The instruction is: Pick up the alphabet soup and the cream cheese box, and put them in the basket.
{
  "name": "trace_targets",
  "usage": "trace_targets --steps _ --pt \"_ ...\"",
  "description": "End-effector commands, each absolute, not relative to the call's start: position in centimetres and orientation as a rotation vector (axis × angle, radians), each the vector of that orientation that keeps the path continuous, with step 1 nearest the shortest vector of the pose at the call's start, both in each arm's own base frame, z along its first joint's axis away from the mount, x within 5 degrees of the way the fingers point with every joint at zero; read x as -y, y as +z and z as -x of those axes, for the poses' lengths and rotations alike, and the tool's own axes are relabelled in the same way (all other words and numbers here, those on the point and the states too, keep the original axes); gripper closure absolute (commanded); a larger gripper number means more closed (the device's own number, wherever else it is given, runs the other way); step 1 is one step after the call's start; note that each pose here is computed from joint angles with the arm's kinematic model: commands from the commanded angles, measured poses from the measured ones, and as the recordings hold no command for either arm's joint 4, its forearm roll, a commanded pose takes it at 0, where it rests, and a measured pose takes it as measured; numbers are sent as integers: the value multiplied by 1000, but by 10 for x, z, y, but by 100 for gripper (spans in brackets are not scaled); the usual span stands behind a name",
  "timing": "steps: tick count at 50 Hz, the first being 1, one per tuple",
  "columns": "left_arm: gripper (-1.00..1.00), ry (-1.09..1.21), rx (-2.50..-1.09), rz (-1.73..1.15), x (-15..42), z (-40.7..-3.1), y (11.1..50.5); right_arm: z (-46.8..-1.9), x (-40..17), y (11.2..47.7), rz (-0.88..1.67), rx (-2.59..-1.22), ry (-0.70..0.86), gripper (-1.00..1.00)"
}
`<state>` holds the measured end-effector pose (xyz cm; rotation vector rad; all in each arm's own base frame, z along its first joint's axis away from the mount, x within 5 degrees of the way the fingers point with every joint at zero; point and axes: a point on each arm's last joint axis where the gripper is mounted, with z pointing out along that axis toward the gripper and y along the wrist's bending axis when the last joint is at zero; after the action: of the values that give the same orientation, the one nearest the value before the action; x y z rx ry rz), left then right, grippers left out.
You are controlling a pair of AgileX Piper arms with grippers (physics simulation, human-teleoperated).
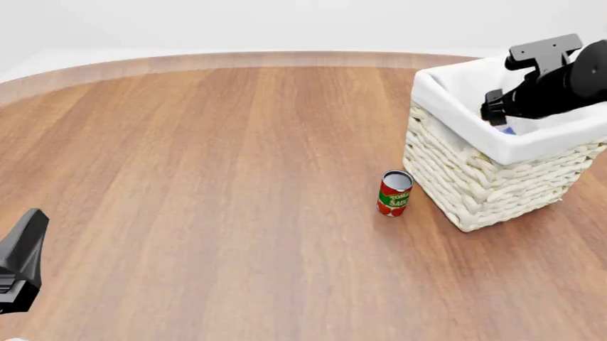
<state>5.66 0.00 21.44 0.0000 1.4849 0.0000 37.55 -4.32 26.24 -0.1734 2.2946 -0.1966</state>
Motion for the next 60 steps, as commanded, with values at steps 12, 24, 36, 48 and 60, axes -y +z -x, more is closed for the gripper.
trace_targets --steps 12,24,36,48,60 --pt "-100 0 -1485 0 0 -57 214 -367 42 277 164 -2277 -196 -100" --pt "-100 0 -1485 0 0 -57 214 -344 35 293 156 -2254 -182 -100" --pt "-100 0 -1485 0 0 -57 214 -316 27 313 151 -2226 -166 -100" --pt "-100 0 -1485 0 0 -57 214 -291 19 327 152 -2199 -149 -100" --pt "-100 0 -1485 0 0 -57 214 -266 16 348 140 -2163 -142 -100"
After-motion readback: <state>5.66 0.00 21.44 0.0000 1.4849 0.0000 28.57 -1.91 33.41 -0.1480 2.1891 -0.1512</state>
